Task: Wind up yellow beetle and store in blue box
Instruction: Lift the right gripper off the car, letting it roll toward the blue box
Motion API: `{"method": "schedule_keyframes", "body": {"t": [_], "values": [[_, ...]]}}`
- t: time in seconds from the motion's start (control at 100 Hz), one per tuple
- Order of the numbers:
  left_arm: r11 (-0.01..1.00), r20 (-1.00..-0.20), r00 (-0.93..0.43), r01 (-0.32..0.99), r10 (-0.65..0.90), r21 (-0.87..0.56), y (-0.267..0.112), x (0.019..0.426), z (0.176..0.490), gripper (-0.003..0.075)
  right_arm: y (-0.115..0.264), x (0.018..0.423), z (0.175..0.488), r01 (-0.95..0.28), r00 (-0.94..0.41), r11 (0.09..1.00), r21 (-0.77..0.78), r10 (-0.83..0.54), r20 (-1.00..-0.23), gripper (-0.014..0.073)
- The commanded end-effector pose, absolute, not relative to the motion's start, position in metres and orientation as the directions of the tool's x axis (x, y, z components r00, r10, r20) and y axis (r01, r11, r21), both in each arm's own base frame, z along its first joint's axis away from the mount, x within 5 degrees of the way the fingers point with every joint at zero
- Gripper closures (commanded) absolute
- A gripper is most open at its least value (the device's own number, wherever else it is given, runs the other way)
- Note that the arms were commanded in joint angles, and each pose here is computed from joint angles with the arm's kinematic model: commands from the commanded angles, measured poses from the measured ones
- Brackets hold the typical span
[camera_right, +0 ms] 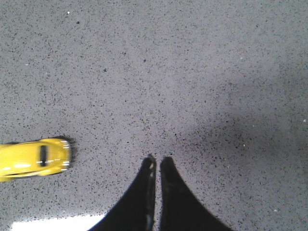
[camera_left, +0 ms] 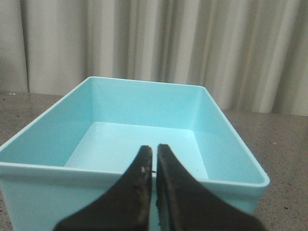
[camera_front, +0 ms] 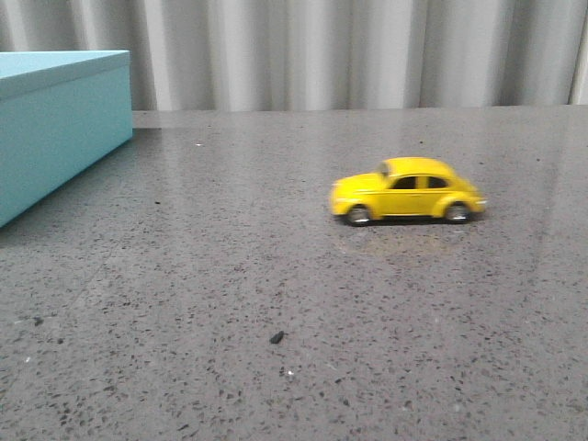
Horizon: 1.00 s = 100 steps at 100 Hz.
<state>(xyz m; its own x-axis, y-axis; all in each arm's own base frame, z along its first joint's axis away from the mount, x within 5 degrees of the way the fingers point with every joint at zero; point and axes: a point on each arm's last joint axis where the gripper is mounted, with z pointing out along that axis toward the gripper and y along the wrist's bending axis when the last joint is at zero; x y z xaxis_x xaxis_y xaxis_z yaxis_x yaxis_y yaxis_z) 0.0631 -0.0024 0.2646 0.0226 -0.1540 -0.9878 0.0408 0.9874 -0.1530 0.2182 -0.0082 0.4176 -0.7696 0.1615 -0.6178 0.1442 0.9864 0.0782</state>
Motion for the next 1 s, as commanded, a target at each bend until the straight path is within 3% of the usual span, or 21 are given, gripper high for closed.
{"method": "schedule_keyframes", "body": {"t": [0.0,0.36,0.63,0.99], "values": [[0.985,-0.978,0.118,0.055,-0.169,-0.164,-0.002,0.063,0.283,0.0741,-0.009,0.212,0.433,0.133,-0.703,0.987,0.086,0.155,-0.694,0.0656],[0.985,-0.978,0.125,0.056,-0.170,-0.164,-0.002,0.063,0.285,0.0741,-0.007,0.212,0.435,0.102,-0.696,0.992,0.079,0.128,-0.707,0.0656],[0.985,-0.965,0.202,0.069,-0.168,-0.157,-0.002,0.055,0.320,0.0741,-0.007,0.208,0.447,0.092,-0.607,0.992,0.085,0.124,-0.785,0.0656],[0.987,-0.982,0.099,0.057,-0.159,-0.154,-0.003,0.080,0.364,0.0740,-0.006,0.183,0.463,0.073,-0.518,0.994,0.075,0.102,-0.849,0.0656]]}}
